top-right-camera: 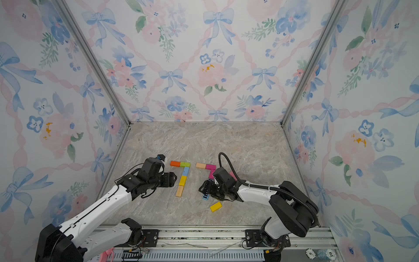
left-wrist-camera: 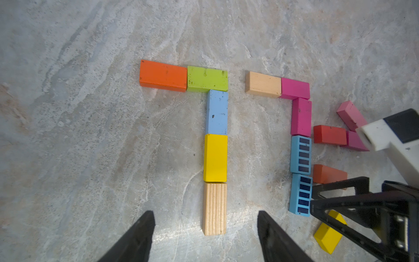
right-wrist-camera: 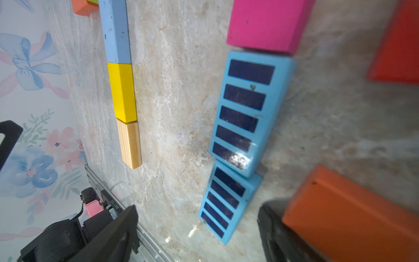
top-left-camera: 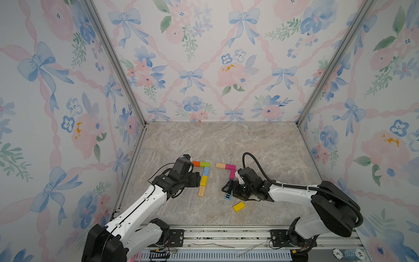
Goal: Assemble the number 7 with building blocks
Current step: Assemble the building block at the center of the board.
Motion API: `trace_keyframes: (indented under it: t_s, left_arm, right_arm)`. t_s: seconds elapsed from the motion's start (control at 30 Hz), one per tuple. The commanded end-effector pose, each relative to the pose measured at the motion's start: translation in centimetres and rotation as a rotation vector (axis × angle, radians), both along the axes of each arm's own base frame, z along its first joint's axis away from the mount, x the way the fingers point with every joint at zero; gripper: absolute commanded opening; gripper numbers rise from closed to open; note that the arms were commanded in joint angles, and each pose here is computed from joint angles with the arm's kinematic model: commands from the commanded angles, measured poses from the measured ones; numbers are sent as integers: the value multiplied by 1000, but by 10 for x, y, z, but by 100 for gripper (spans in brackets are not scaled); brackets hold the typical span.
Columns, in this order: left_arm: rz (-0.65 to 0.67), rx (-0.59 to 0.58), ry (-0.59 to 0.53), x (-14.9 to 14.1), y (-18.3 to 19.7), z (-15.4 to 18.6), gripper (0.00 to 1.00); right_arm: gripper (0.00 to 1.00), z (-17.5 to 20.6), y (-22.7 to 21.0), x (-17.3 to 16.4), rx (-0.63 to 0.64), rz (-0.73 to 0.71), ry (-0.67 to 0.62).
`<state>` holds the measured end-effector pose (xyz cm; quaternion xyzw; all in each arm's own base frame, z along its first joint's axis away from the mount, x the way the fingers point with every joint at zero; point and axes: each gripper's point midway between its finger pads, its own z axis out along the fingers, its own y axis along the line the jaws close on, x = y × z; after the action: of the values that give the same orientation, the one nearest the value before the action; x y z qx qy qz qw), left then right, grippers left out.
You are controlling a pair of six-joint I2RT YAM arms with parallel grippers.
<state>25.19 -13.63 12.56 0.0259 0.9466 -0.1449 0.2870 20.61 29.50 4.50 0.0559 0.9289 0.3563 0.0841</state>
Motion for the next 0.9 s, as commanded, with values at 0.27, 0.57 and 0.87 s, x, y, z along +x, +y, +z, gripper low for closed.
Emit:
trace_keyframes:
  t_s: [0.27,0.57,0.87]
  left_arm:
    - [-15,1,8,0,-1,-4,74]
    - [-17,0,8,0,-1,-5,75]
    - [-19,-2,9,0,-1,-5,74]
  right_arm:
    - [85,-2,6,-2,-2,11,9]
    - [85,-4,9,0,5,14,13]
    - [85,-2,6,-1,-2,11,12]
